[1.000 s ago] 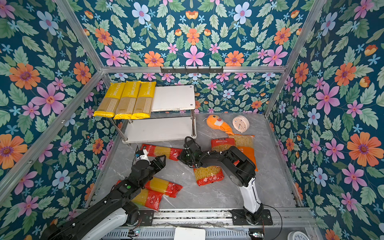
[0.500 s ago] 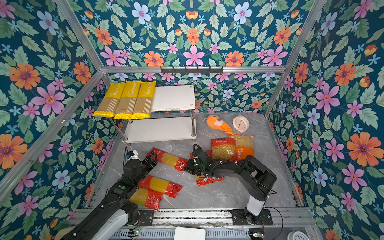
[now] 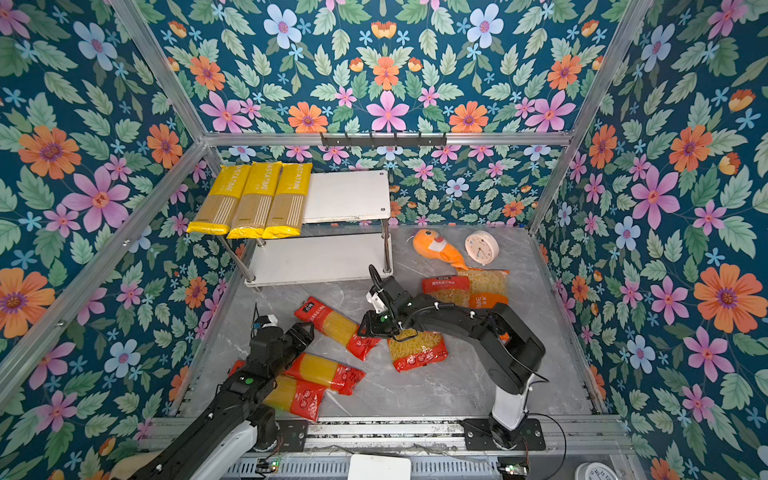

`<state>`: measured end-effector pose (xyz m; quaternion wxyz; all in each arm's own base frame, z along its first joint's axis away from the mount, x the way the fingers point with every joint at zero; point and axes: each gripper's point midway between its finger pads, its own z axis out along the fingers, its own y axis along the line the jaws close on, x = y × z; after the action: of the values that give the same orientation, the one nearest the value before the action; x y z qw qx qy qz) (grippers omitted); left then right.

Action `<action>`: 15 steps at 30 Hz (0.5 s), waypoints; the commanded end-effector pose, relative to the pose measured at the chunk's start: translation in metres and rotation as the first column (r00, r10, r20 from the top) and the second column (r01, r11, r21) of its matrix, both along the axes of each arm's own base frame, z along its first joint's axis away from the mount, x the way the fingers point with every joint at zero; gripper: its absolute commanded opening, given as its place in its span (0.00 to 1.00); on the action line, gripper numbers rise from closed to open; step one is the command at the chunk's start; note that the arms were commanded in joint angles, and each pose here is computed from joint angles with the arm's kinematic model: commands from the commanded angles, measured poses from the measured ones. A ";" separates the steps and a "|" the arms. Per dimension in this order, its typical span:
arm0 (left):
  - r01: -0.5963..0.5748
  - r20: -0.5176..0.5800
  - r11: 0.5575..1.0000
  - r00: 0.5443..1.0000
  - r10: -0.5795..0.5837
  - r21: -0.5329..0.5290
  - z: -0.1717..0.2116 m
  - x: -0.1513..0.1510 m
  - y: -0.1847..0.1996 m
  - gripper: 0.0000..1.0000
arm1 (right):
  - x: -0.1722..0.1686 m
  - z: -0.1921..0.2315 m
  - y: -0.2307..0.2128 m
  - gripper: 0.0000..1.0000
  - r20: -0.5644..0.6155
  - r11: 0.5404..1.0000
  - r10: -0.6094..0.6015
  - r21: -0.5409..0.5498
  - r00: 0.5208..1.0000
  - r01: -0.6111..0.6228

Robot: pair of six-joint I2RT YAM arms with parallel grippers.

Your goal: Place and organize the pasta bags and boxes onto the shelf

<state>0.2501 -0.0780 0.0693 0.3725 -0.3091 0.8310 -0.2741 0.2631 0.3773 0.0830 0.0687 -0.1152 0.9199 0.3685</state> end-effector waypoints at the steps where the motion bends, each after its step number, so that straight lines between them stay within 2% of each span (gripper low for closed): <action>1: 0.053 0.031 0.996 0.998 -0.051 -0.074 0.005 0.004 -0.016 0.77 | 0.020 -0.009 0.006 0.45 0.057 0.998 0.027 -0.064 0.998 -0.023; 6: 0.077 0.023 0.994 0.997 -0.076 -0.079 -0.003 0.008 -0.022 0.77 | 0.026 -0.033 0.021 0.48 -0.001 0.997 0.021 -0.075 1.000 -0.021; 11: 0.118 0.024 0.990 0.993 -0.117 -0.077 -0.010 0.016 -0.031 0.73 | -0.005 -0.040 0.027 0.48 -0.062 0.994 0.082 -0.068 0.995 -0.086; 15: 0.169 0.027 0.981 0.986 -0.167 -0.099 -0.010 0.025 -0.045 0.68 | -0.031 -0.023 0.019 0.47 -0.119 0.995 0.102 0.015 0.988 -0.100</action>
<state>0.2671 -0.1112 0.0492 0.3311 -0.2787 0.8410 -0.3248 0.2501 0.3983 0.0471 0.0259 -0.1458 0.9241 0.3523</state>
